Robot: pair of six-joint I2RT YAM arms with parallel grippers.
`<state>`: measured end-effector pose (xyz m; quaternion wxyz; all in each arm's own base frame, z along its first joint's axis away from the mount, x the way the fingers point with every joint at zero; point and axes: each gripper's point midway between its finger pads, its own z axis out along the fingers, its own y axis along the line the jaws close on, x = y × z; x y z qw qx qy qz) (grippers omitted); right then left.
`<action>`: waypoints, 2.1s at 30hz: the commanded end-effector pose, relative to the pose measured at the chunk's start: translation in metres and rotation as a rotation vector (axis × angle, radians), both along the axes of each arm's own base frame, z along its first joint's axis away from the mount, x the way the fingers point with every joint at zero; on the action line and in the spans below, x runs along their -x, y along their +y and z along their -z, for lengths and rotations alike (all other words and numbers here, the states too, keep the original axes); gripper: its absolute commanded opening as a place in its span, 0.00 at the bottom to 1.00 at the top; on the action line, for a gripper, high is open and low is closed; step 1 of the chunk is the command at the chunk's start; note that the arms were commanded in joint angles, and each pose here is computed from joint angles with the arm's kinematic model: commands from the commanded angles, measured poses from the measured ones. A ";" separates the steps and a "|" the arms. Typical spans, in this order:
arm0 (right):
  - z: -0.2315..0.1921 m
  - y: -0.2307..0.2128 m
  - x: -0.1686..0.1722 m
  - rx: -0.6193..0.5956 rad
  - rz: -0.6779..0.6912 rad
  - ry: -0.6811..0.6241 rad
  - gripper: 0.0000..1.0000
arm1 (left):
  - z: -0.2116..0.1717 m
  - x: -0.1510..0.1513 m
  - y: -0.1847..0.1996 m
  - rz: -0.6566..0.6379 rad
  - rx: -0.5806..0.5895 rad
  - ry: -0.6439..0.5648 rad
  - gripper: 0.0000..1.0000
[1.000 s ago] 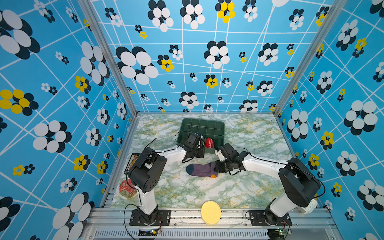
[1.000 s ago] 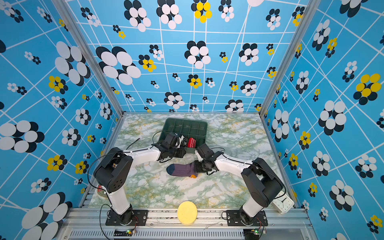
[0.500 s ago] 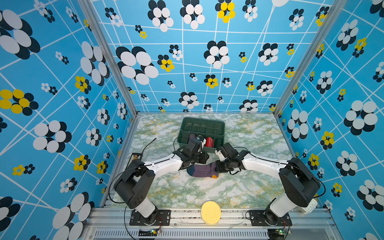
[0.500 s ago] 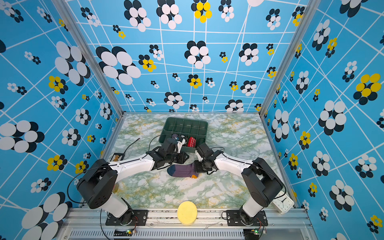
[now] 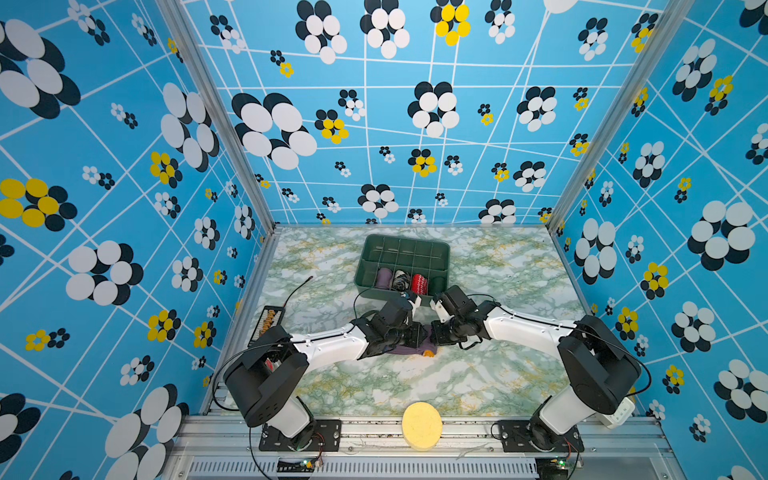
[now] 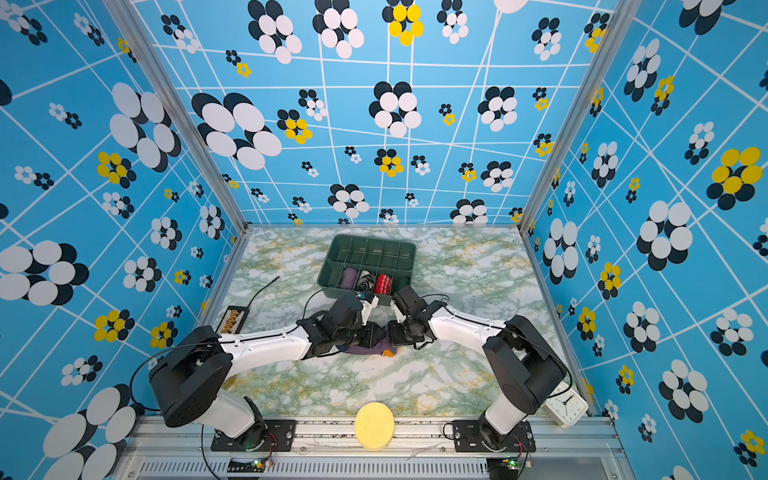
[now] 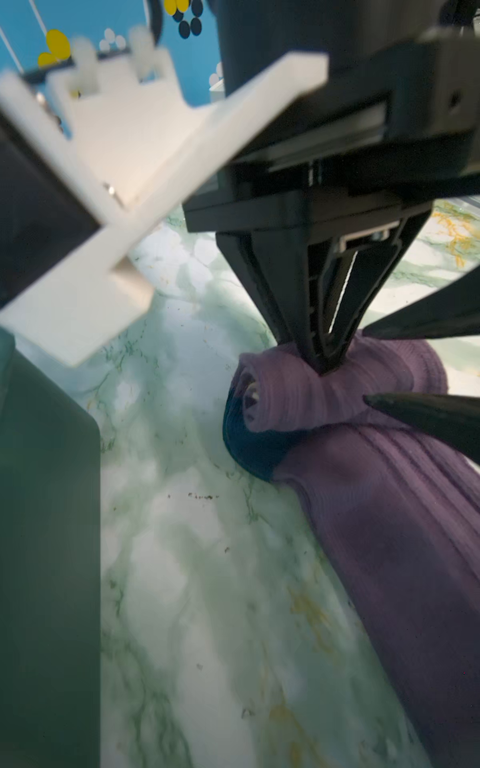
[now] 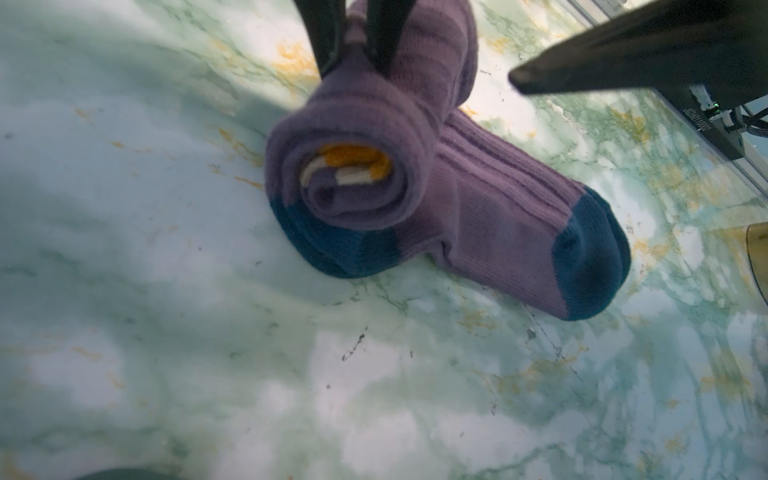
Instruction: Roll the socks
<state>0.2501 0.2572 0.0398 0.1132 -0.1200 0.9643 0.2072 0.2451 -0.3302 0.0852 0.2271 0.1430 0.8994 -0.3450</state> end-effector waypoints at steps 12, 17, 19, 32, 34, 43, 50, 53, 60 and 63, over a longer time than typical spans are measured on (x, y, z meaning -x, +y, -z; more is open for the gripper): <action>0.002 0.002 0.004 -0.002 0.005 0.018 0.00 | 0.010 0.006 -0.015 0.027 0.023 0.029 0.12; 0.003 0.003 0.004 -0.007 0.006 0.020 0.00 | 0.016 0.006 -0.019 0.036 0.015 0.040 0.11; 0.003 0.003 0.004 -0.008 0.007 0.021 0.00 | 0.019 0.007 -0.020 0.041 0.010 0.047 0.11; 0.003 0.006 0.004 -0.022 0.003 0.023 0.00 | 0.041 0.013 -0.016 0.081 -0.084 0.084 0.11; 0.001 0.007 0.003 -0.030 0.004 0.020 0.00 | 0.046 0.015 -0.014 0.084 -0.101 0.094 0.10; -0.003 0.010 0.000 -0.054 0.012 0.009 0.05 | 0.061 0.016 0.004 0.060 -0.152 0.112 0.10; -0.007 0.011 0.000 -0.069 0.015 0.003 0.15 | 0.076 0.013 0.018 0.031 -0.165 0.138 0.10; -0.010 0.012 -0.001 -0.076 0.018 -0.002 0.20 | 0.081 0.012 0.021 0.025 -0.166 0.150 0.10; -0.016 0.012 -0.002 -0.109 0.031 -0.005 0.33 | 0.093 0.014 0.025 0.017 -0.162 0.176 0.10; -0.022 0.011 -0.005 -0.159 0.059 -0.014 0.37 | 0.095 0.015 0.025 0.016 -0.160 0.181 0.10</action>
